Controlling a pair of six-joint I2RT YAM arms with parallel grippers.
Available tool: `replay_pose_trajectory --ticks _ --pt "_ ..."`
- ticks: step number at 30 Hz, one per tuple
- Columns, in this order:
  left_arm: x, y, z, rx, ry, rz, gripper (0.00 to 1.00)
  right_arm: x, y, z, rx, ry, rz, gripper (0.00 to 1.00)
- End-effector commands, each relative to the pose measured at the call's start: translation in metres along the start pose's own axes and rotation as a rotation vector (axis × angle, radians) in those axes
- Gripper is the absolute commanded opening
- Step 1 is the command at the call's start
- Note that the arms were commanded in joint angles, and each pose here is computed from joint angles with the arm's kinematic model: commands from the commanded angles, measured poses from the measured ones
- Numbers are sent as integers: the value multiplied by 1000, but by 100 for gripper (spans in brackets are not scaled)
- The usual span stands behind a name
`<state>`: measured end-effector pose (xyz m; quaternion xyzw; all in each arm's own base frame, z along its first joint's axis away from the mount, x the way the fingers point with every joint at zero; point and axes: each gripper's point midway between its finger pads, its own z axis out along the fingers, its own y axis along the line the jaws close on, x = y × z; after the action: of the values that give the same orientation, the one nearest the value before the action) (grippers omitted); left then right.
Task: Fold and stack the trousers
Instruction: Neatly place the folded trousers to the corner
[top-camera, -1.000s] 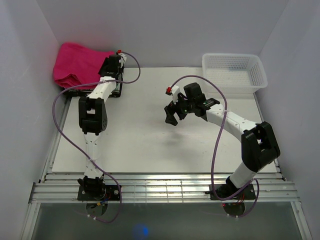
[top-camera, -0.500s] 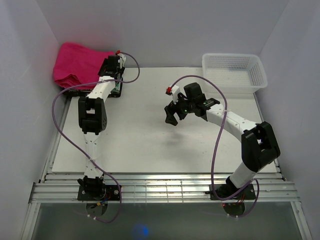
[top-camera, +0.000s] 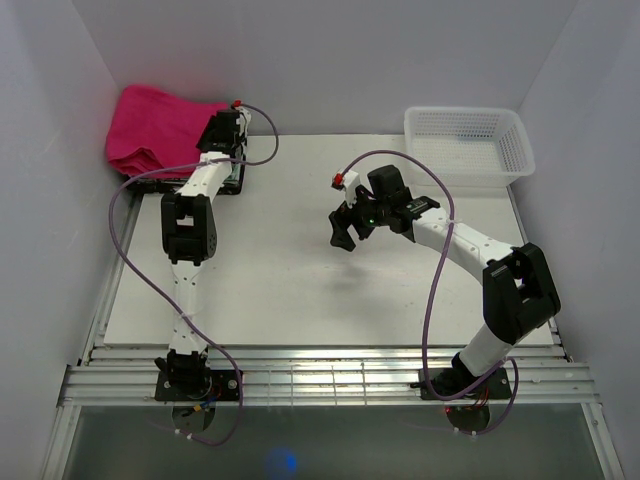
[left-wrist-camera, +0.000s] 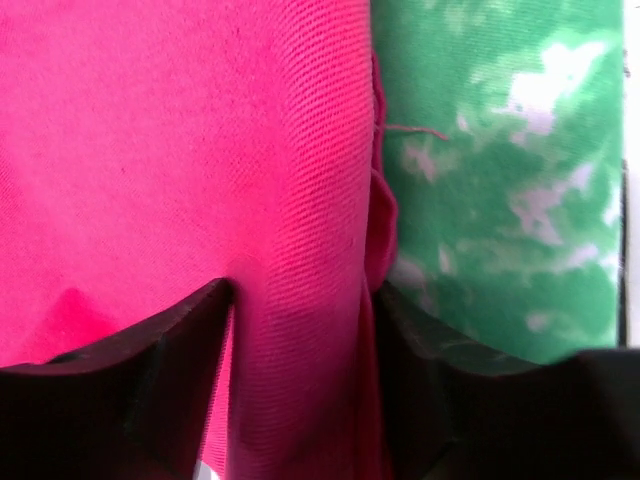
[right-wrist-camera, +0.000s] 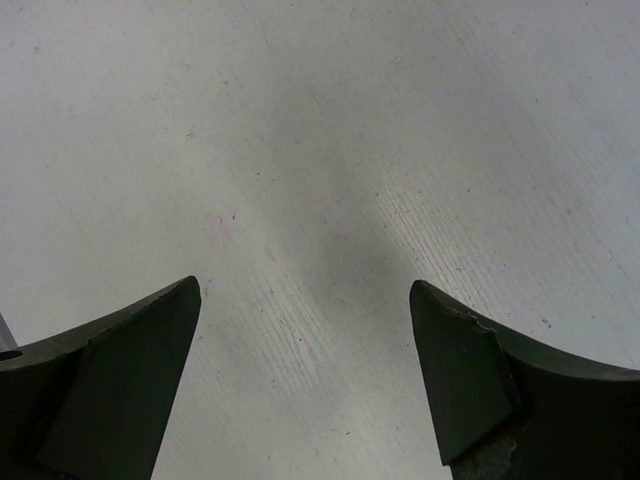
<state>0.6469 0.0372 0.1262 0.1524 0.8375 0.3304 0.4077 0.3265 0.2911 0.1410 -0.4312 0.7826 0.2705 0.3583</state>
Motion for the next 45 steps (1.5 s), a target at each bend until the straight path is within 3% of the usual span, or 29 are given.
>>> replay_pose_trajectory --ticks 1,3,4,8,12,24,33,34,35,36,39,45 --pt "-6 43 4 -88 -12 -15 65 -11 2 -3 -7 -39 1 90" --pt "-14 48 2 -92 -35 -27 57 -11 2 -2 -9 -39 5 90" --pt "-18 50 1 -91 -47 -34 44 -12 2 -3 -8 -42 5 90" --pt "-39 62 -12 -79 -96 -77 18 -13 2 -4 -9 -46 4 90" --pt "-58 71 -30 -70 -147 -105 0 -15 3 -6 -7 -54 -1 90" --pt "-119 48 -93 3 -302 -65 0 -12 5 -8 -8 -59 -7 90" --pt "-112 24 -88 14 -273 -16 0 -9 5 -9 -4 -54 -8 90" --pt "-107 18 -81 15 -256 -5 4 -10 5 -8 -5 -56 -8 90" --pt "-103 15 -78 12 -245 4 37 -11 4 -8 -4 -55 -8 90" --pt "-99 15 -75 7 -233 6 56 -11 4 -8 -2 -55 -8 90" --pt "-92 12 -71 34 -213 -20 98 -12 2 -8 2 -54 -11 90" --pt "-117 35 -120 138 -292 -136 98 -17 -2 -9 20 -56 -30 90"
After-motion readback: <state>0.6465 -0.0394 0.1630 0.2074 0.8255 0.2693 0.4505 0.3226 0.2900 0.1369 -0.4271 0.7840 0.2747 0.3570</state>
